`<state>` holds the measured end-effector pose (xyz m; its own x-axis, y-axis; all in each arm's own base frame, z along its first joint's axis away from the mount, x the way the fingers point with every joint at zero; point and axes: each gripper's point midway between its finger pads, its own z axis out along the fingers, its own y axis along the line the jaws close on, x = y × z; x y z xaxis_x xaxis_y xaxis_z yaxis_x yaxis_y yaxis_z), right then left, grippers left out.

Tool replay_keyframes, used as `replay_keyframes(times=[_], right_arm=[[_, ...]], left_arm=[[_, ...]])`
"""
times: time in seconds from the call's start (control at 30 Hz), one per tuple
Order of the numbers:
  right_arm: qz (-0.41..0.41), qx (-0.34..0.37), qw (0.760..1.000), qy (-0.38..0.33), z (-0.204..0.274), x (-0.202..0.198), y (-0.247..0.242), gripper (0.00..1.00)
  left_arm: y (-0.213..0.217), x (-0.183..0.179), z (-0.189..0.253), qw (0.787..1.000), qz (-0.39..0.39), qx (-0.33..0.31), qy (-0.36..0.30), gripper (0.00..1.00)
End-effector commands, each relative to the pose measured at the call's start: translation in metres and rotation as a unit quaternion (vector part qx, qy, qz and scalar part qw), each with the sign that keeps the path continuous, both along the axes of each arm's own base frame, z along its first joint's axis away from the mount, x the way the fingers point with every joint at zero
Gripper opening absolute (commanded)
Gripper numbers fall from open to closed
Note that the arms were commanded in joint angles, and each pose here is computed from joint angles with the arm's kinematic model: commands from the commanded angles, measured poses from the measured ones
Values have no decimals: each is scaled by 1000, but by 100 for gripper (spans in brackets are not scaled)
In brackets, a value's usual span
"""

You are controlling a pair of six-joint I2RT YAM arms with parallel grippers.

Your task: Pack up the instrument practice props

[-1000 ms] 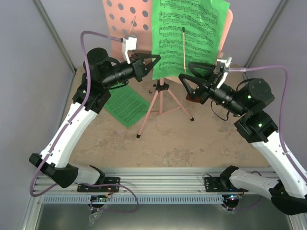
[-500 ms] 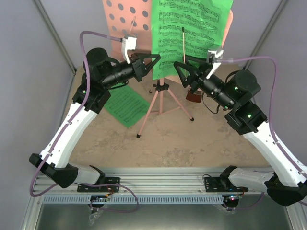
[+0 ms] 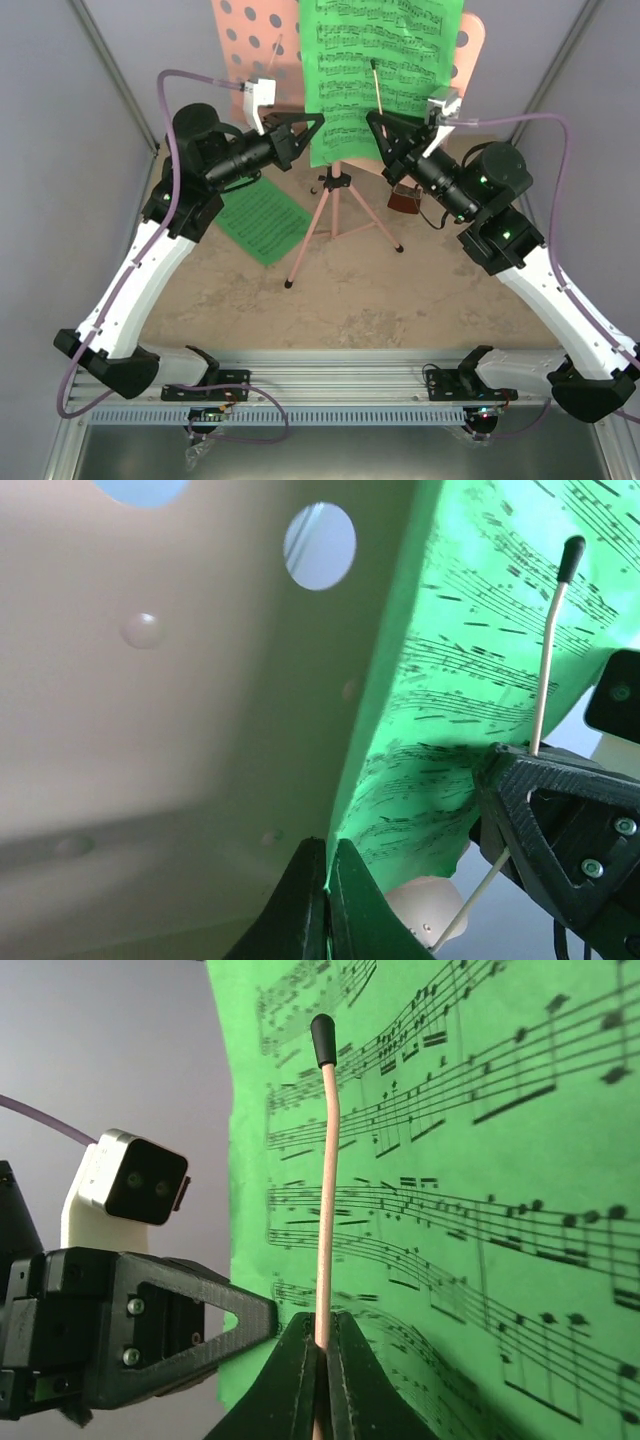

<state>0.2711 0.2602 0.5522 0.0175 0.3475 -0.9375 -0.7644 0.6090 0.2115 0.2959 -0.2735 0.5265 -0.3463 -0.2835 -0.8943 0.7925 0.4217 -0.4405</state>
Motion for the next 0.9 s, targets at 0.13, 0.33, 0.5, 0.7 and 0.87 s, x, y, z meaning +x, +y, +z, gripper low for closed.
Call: replay_keyframes(times=[0.13, 0.33, 0.5, 0.7, 0.87], right_arm=[[-12, 24, 999, -38, 10, -12, -13, 0], [-21, 24, 999, -34, 9, -11, -17, 1], [-37, 21, 999, -25, 6, -8, -22, 1], [-47, 21, 998, -24, 9, -8, -26, 1], [-57, 10, 998, -13, 4, -4, -27, 0]], left_arm=[[37, -1, 9, 996, 93, 1, 2, 0], [72, 0, 8, 991, 136, -9, 9, 0], [93, -9, -14, 985, 171, 20, 26, 0], [129, -21, -71, 969, 229, 57, 78, 0], [152, -38, -124, 953, 266, 72, 129, 0]])
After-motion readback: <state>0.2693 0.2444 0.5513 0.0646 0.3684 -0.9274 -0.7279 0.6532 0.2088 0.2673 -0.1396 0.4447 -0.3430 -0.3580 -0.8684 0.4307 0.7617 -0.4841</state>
